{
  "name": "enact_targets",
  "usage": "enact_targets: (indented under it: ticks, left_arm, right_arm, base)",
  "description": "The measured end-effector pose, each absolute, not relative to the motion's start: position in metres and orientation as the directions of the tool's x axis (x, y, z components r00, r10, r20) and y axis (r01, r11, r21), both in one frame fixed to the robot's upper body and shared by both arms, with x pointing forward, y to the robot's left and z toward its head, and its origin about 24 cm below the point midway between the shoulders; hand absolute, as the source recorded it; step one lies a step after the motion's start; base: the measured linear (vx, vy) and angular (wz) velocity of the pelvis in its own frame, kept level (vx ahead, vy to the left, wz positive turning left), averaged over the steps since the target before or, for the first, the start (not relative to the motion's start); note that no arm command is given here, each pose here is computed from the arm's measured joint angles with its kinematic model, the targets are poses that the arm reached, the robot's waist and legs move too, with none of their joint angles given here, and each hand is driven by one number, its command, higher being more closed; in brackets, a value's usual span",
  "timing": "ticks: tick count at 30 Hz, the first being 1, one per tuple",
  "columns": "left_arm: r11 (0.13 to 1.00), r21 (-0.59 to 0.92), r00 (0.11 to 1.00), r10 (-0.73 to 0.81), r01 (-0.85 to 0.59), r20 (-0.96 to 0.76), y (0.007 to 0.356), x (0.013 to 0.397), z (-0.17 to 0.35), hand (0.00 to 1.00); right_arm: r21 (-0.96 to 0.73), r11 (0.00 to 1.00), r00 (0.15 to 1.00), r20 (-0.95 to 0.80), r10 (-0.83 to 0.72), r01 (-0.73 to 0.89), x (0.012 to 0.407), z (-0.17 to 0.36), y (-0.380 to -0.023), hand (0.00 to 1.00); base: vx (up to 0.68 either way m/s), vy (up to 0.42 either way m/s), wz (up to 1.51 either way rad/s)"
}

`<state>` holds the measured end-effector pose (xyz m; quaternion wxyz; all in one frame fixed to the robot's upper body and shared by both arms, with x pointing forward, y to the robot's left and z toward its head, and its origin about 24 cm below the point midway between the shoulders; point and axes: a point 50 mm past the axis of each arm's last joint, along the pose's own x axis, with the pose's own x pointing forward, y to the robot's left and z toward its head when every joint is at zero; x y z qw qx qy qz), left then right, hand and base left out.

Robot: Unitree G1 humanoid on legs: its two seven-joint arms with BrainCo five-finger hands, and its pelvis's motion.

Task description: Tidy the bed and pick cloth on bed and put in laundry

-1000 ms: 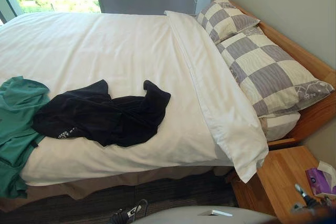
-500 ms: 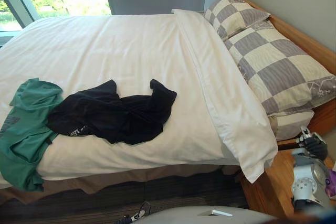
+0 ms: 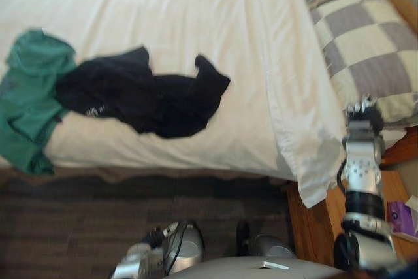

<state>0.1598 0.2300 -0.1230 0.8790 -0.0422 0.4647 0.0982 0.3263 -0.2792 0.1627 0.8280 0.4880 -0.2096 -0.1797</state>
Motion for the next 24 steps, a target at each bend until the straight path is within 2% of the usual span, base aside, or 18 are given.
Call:
enact_targets:
  ticks: [8,12,19,24]
  left_arm:
    - [0.979,-0.091,0.753,0.078,-0.180,-0.653,0.206,0.228,-0.087,0.00]
    - [0.972,-0.136,0.805,0.075,-0.190,-0.589,0.195,0.244,-0.077,0.00]
    - [0.960,-0.207,0.859,0.059,-0.189,-0.509,0.167,0.258,-0.066,0.00]
    - [0.942,-0.272,0.878,0.045,-0.197,-0.477,0.148,0.266,-0.061,0.00]
  right_arm:
    - [0.903,0.412,0.764,0.351,-0.541,-0.123,0.318,0.232,-0.281,1.00]
    - [0.902,0.364,0.734,0.408,-0.543,-0.231,0.319,0.256,-0.277,1.00]
    - [0.949,0.244,0.779,0.304,-0.548,-0.199,0.330,0.223,-0.277,1.00]
    - [0.942,0.162,0.759,0.333,-0.559,-0.293,0.326,0.191,-0.270,1.00]
  base:
    - [0.04,-0.002,0.04]
    - [0.02,-0.034,-0.08]
    - [0.00,-0.042,-0.10]
    - [-0.01,-0.039,-0.18]
